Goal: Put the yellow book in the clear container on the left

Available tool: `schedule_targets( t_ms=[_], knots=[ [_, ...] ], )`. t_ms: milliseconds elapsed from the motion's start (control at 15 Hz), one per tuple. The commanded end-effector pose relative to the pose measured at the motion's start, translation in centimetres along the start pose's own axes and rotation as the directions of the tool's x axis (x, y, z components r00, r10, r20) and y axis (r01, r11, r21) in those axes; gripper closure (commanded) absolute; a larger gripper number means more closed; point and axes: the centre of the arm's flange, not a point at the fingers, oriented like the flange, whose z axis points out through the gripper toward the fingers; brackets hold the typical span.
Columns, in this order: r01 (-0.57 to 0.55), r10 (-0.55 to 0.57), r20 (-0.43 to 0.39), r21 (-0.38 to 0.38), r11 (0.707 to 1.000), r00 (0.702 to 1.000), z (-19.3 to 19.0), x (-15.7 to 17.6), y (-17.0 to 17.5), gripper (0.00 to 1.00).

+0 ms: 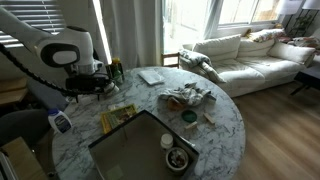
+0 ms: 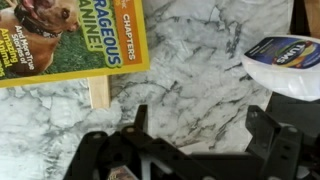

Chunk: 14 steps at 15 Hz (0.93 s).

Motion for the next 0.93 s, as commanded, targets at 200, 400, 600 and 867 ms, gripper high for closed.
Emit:
schedule_targets(
  t_ms=[200, 400, 600, 867],
  knots=[
    [0.073, -0.073, -0.005, -0.034, 0.997, 0.997, 4.0, 0.0, 3.8, 0.0],
    [0.057, -0.058, -0.016, -0.065, 0.996, 0.998, 5.1, 0.5, 5.2, 0.0],
    [0.047, -0.049, -0.016, -0.1, 0.994, 0.999, 6.0, 0.8, 6.4, 0.0],
    [0.025, -0.024, 0.009, -0.16, 0.987, 1.0, 7.3, 0.6, 7.9, 0.0]
  ],
)
